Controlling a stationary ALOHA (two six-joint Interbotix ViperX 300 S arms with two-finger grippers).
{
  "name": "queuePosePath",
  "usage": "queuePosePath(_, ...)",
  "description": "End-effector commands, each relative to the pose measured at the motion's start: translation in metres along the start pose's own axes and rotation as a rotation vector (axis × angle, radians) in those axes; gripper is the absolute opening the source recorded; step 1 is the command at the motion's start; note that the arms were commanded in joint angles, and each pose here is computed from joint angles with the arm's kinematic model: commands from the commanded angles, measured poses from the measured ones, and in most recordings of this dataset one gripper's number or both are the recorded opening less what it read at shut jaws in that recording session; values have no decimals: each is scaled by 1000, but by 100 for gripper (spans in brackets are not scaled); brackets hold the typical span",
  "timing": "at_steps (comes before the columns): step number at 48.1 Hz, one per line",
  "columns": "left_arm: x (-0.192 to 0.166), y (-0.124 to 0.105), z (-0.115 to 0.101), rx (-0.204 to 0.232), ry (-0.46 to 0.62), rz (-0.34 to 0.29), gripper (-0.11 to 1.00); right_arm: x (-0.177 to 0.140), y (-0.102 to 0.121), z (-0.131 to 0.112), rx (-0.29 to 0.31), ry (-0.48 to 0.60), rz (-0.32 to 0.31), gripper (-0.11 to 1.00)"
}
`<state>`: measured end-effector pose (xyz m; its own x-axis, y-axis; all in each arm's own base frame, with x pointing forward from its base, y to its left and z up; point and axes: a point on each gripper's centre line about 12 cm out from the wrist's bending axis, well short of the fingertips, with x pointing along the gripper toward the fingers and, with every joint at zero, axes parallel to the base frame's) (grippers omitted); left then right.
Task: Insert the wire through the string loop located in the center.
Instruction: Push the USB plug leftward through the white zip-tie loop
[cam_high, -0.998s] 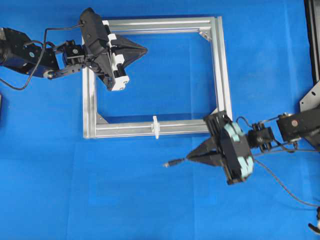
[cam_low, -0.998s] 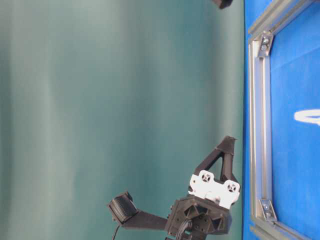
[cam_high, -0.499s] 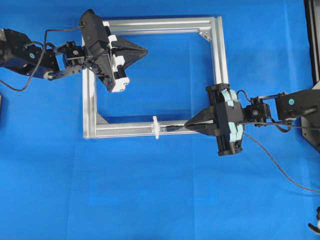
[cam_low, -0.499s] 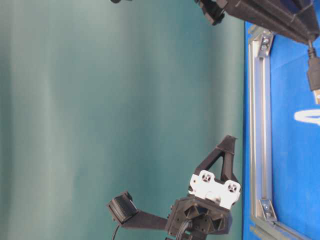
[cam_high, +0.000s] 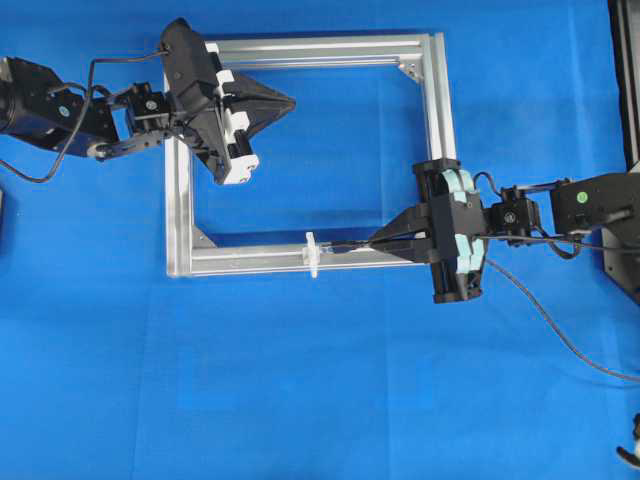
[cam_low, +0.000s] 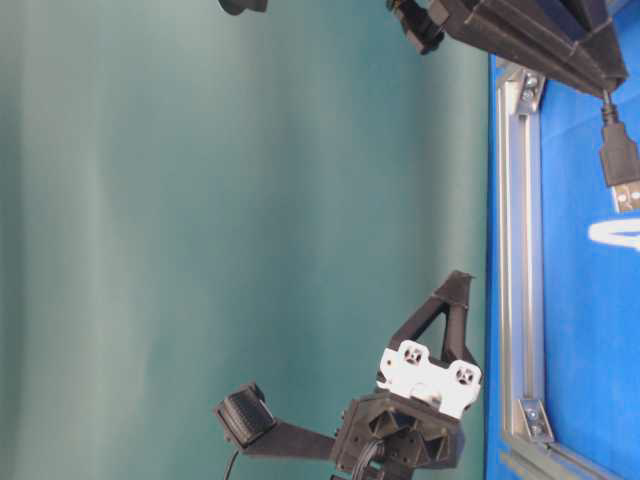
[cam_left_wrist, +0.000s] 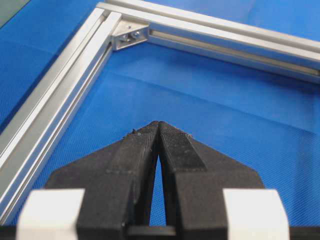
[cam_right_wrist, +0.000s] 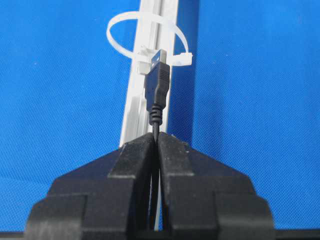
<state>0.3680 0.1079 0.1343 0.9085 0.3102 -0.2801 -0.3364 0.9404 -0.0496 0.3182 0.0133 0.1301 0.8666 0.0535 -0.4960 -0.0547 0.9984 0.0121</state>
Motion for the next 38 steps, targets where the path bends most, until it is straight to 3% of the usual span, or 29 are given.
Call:
queuePosePath(1, 0, -2, 18, 0, -53, -6, 0, -3, 0, 10, 1, -37, -2, -2)
queuePosePath(38, 0, -1, 18, 0, -53, -4, 0, -2, 0, 10, 1, -43, -1, -2)
